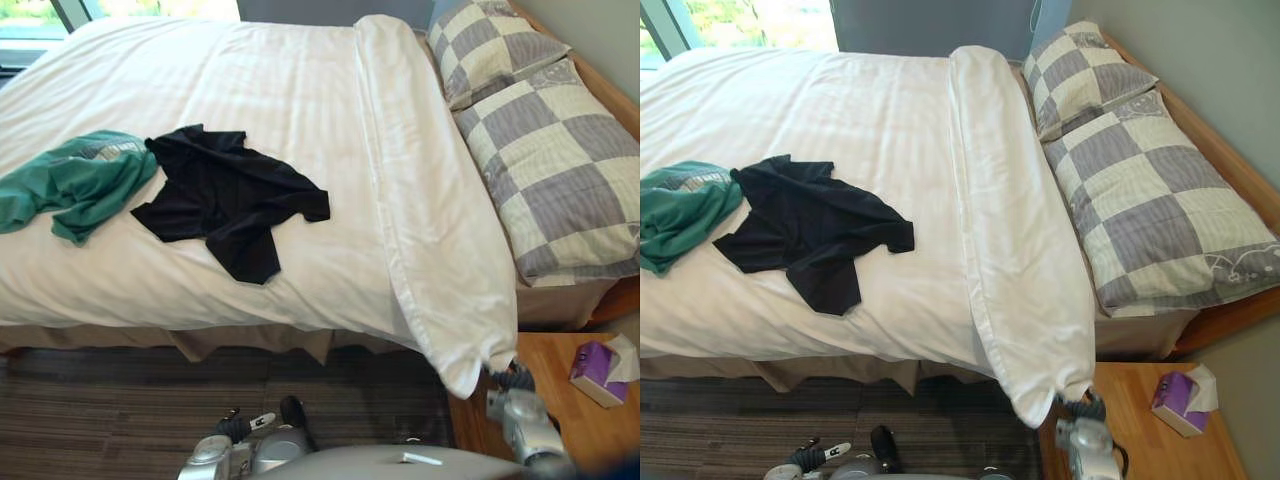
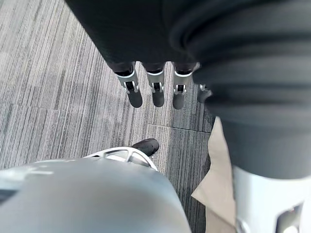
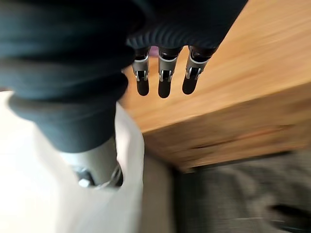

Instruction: Tidy the bed and pick cloth on bed and put in laundry

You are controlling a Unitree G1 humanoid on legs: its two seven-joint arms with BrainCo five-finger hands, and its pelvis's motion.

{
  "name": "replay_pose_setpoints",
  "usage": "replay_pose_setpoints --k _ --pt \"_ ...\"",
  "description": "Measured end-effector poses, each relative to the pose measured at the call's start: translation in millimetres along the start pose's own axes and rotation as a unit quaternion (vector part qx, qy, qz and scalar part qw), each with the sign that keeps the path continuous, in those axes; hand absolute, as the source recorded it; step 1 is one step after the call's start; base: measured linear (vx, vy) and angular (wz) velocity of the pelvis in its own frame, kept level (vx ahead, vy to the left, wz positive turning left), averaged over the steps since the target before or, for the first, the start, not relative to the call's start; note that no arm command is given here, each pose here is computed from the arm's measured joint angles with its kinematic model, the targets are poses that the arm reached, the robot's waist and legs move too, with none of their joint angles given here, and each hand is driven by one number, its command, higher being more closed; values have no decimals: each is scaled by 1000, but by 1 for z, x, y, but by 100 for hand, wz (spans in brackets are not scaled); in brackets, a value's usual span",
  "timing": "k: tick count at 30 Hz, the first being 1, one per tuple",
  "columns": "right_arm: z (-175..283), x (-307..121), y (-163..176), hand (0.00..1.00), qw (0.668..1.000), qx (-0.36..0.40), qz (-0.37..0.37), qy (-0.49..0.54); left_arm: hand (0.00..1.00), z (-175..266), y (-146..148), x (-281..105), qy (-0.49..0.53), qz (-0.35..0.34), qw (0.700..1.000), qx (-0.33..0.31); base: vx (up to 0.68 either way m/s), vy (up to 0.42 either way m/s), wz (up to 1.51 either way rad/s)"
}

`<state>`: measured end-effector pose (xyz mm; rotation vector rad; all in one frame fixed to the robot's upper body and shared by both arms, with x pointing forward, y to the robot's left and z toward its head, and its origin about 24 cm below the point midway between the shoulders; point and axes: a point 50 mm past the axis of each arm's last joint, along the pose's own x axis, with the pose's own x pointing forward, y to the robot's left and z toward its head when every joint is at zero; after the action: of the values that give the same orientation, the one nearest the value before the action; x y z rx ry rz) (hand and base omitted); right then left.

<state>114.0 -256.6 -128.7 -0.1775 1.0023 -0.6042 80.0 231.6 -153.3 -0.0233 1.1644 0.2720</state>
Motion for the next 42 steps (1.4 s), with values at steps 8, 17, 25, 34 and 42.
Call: replay_pose_setpoints --k 8,17,25,34,42 --pt "-41 -14 -1 0 998 42 -35 44 0 -11 2 -2 -1 0 999 -47 91 47 -15" --pt "98 -54 -7 100 935 204 -38 -289 0 -22 1 -9 -6 0 998 -69 73 29 -13" --pt "162 -99 14 100 767 462 225 -385 0 -27 3 -12 -8 15 996 -89 80 -59 11" --pt "310 -167 -41 100 504 578 303 -566 0 39 -49 1 -72 -67 992 -83 -128 -47 16" --pt "335 -185 -68 100 455 627 281 -566 0 108 -78 -2 -156 -105 975 -120 -66 -32 7"
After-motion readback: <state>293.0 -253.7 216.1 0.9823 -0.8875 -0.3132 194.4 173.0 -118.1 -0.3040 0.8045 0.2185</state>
